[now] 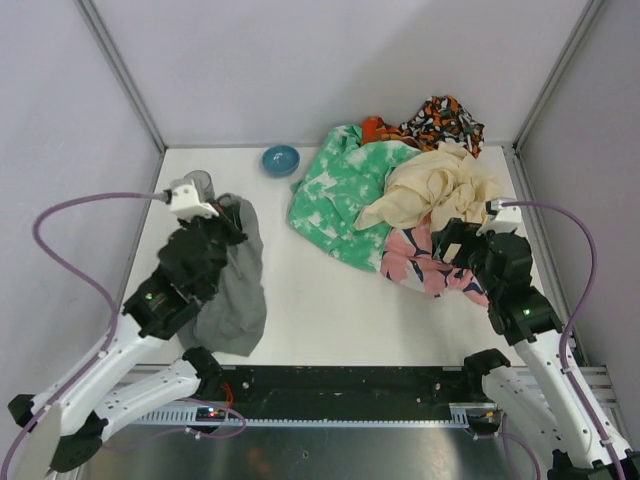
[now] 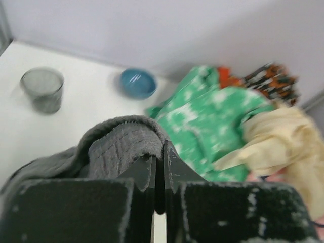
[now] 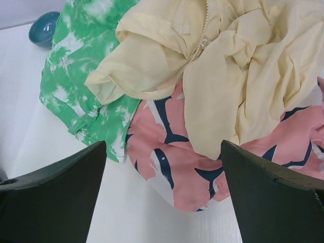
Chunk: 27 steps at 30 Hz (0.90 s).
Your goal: Pick out a specific cloth from the pile
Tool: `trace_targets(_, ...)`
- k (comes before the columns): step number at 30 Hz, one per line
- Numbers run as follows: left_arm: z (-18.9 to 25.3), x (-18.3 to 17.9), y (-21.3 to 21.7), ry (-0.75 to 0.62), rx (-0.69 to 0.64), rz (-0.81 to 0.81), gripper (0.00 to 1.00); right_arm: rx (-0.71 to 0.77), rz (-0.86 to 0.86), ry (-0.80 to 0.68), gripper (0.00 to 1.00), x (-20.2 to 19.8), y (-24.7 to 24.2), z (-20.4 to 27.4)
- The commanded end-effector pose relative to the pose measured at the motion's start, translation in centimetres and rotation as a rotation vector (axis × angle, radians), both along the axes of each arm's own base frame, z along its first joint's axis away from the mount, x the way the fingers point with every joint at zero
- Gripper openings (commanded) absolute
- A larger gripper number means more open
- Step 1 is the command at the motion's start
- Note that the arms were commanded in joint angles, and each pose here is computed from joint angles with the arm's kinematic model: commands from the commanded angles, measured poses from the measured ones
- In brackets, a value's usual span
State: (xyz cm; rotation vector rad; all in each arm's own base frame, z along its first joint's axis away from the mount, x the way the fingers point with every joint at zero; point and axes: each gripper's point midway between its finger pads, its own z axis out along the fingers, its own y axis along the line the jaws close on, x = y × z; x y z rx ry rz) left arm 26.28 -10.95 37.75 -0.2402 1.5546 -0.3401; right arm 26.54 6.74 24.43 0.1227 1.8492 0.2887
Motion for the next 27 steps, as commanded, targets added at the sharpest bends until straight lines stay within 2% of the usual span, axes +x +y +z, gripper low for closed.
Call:
trace_targets(1,-3.9,-0.3,3.2,0.047,-0.081,0.186,0.05,-0.012,-0.014,-0.029,0.99,0.4,-0.2,0.5)
trace_targets(5,-10.8,-0.9,3.4,0.172,-0.120,0.208,0.09,-0.012,-0.013,-0.016,0.99,0.5,0.0,0.1)
trace_targets(9,-20.1,-1.2,2.8,0.424,-0.120,0.184,0.18,0.050,-0.055,0.004,0.99,0.7,-0.1,-0.2)
trace_targets(11,-24.0,-1.7,2.9,0.564,-0.134,0.171,0.43,0.076,-0.049,0.008,0.99,0.8,0.3,-0.1)
trace_targets(13,-25.9,-2.2,3.2,0.653,-0.145,0.169,0.76,0.084,-0.047,0.007,0.99,0.9,0.4,-0.1)
trace_targets(14,-26.0,-2.3,3.3,0.676,-0.145,0.169,0.88,0.091,-0.054,0.010,0.99,0.9,0.3,-0.1)
trace_targets(16,-24.6,-2.3,3.3,0.681,-0.152,0.167,0.97,0.098,-0.070,0.009,0.99,0.8,0.1,-0.1)
trace_targets(19,-21.2,-2.4,3.4,0.629,-0.173,0.145,0.99,0.096,-0.080,0.002,0.99,0.6,-0.2,0.1)
trace_targets(23,-16.2,-3.3,3.5,0.490,-0.247,0.088,1.00,0.101,-0.097,-0.029,0.99,0.3,-0.6,0.8)
trace_targets(27,-12.8,-4.7,6.0,0.322,-0.292,0.137,1.00,0.092,-0.095,-0.048,0.99,0.0,-0.8,1.0)
